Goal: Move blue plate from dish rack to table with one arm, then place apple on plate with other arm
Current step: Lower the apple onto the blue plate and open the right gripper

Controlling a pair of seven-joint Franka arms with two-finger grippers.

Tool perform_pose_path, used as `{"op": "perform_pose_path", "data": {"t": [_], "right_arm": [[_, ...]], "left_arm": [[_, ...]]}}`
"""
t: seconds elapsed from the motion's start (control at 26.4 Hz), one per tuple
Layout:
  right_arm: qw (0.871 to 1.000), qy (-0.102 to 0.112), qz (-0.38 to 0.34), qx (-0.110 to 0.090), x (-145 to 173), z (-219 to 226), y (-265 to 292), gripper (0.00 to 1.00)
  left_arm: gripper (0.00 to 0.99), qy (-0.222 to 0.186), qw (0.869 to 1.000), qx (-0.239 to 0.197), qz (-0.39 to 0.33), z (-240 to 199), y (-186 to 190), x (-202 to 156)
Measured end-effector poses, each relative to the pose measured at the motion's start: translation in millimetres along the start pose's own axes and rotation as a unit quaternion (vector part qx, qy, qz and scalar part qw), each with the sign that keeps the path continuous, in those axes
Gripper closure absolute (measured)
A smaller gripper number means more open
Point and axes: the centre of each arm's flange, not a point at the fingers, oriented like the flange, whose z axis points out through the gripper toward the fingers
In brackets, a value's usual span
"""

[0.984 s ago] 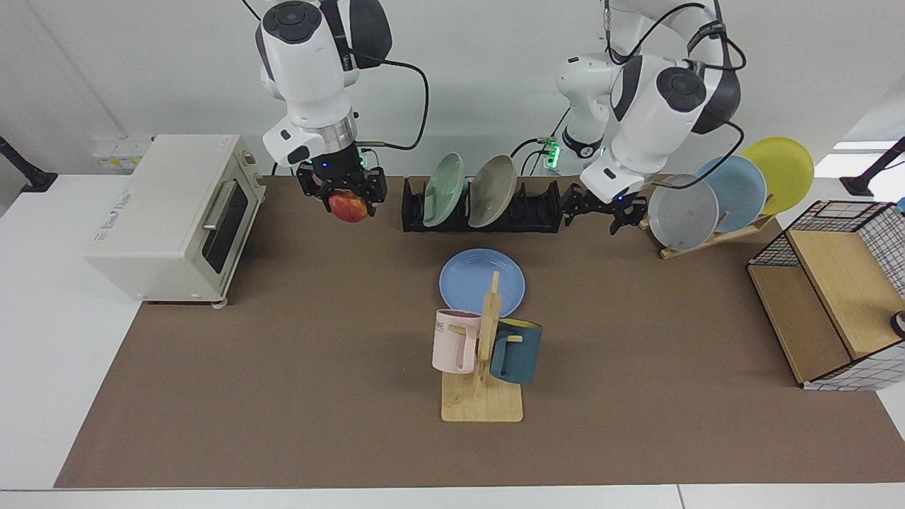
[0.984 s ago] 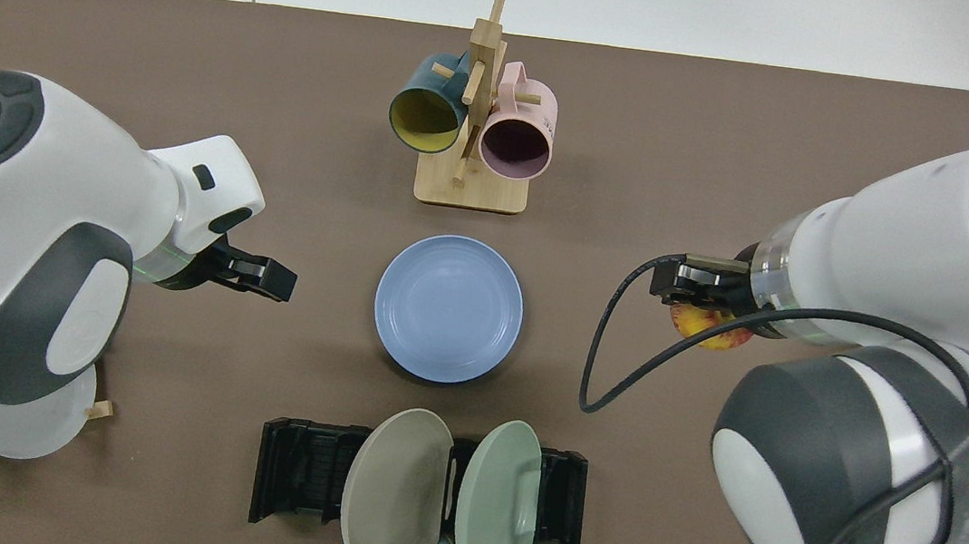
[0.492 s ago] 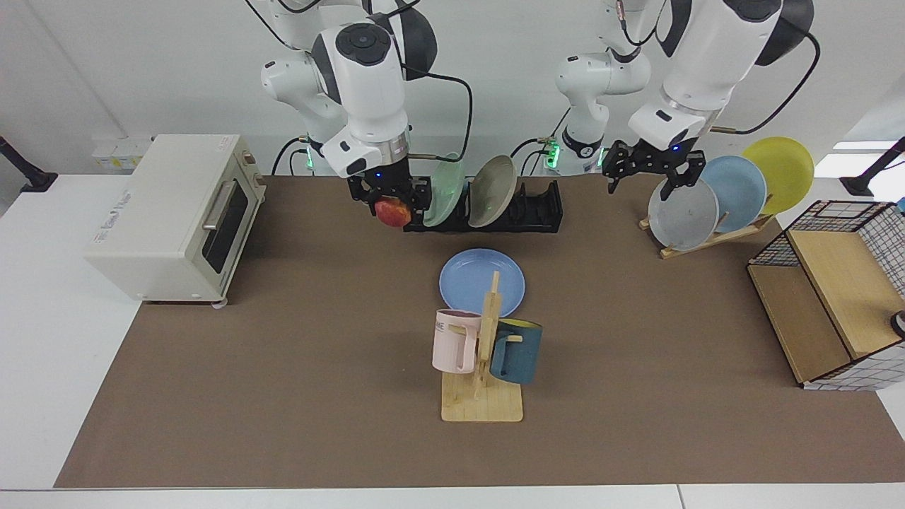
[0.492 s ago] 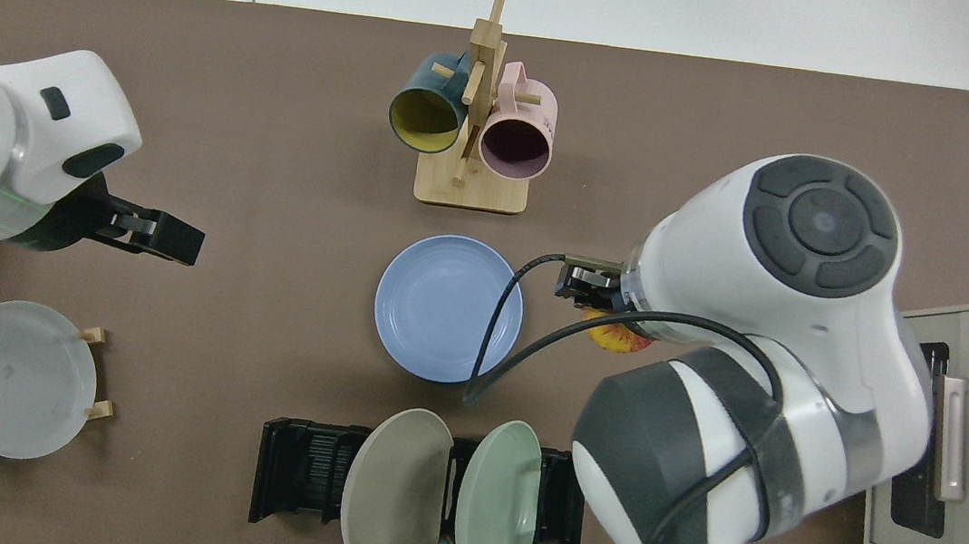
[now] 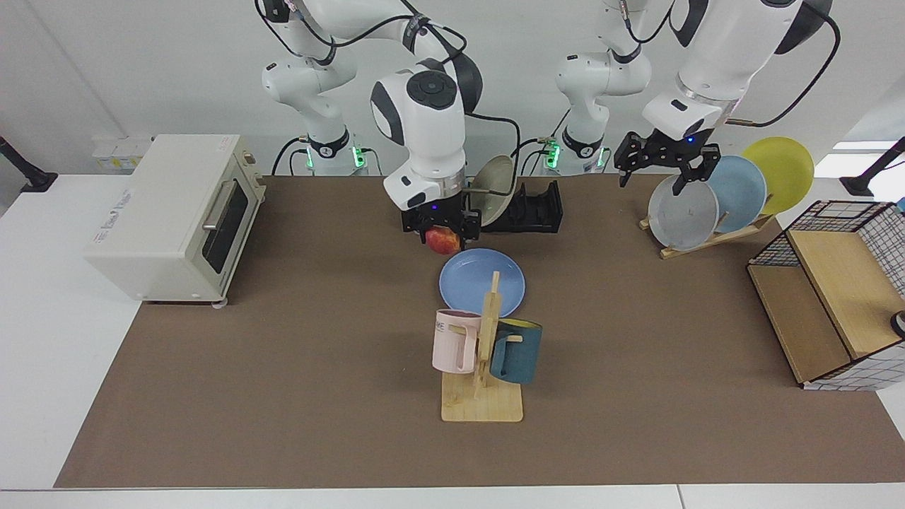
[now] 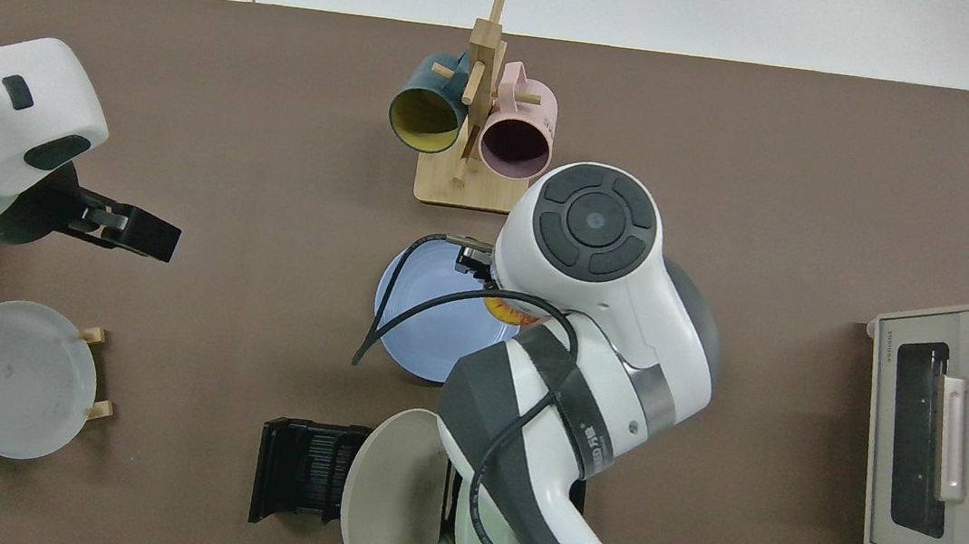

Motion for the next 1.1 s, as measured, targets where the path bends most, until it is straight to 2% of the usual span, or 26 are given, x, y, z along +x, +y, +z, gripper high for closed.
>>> {"op": "perform_pose_path", "data": {"t": [0.19, 0.38, 0.64, 1.1], "right_arm": [[1.0, -0.009, 0.012, -0.011, -11, 38, -22, 0.19], [1.0, -0.004, 0.023, -0.006, -20, 80, -44, 0.19], [0.999, -0.014, 0.029, -0.018, -26, 137, -46, 0.19], [0.999, -0.022, 0.04, -0.002, -40, 166, -50, 0.19]], "left_arm": [[0.0, -0.001, 1.0, 0.0, -0.009, 0, -9, -1], [0.0, -0.001, 1.0, 0.0, -0.011, 0, -12, -1], [0.0, -0.002, 0.999, -0.001, -0.033, 0, -20, -2], [0.0, -0.001, 0.999, -0.001, -0.043, -2, -28, -4]]}}
